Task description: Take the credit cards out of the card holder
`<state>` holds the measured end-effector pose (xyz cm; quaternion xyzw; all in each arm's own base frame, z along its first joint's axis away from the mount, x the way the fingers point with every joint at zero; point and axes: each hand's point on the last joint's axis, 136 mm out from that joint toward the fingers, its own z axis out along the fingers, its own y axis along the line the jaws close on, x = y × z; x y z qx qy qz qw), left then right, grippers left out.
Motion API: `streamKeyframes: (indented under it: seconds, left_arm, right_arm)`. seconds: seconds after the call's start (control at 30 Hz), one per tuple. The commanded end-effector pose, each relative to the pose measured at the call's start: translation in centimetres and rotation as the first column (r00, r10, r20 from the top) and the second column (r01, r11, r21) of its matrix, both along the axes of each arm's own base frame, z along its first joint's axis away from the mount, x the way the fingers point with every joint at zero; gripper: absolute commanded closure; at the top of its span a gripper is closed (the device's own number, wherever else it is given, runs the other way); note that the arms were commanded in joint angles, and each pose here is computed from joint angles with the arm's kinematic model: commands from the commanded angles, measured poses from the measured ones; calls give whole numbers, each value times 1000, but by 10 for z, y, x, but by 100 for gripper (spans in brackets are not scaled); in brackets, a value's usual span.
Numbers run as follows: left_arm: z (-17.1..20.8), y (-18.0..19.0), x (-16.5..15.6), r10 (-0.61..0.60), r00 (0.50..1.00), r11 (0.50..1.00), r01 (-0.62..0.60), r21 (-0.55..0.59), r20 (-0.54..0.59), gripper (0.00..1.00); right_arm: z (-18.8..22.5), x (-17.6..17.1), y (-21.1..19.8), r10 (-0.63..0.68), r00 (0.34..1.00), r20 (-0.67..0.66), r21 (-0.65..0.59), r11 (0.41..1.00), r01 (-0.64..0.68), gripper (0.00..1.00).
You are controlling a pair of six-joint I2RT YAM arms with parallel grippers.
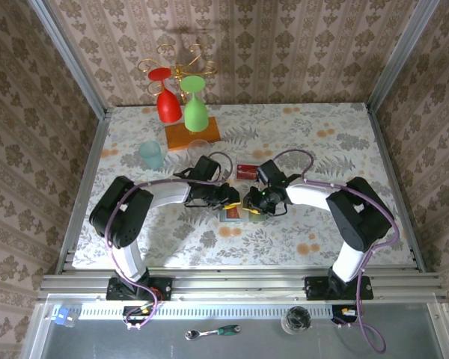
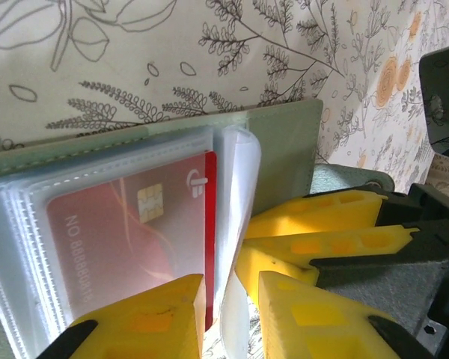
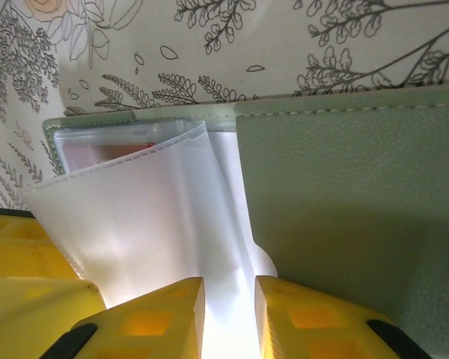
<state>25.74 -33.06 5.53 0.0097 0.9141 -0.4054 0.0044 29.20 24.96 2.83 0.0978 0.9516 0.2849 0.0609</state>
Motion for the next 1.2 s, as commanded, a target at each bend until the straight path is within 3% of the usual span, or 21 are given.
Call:
streamKeyframes:
  seconds: [0.0,0.37,0.87,1.17]
  left_arm:
    - [10,-11,3,-7,1000,999,7,-31,4,75]
    - [19,-29,5,-24,1000,999,25,-44,4,76]
    - [15,-60,5,-75,997,997,74,-19,-8,77]
    - [15,-66,6,-79,997,997,79,-19,-7,77]
  right_arm:
    - [16,0,-4,-15,1000,19,24,1000,14,75]
    - [43,3,-27,-43,996,72,39,998,40,75]
    - [52,-6,-64,-86,991,105,48,996,81,75]
    - [51,-7,-67,-102,990,98,74,993,95,74]
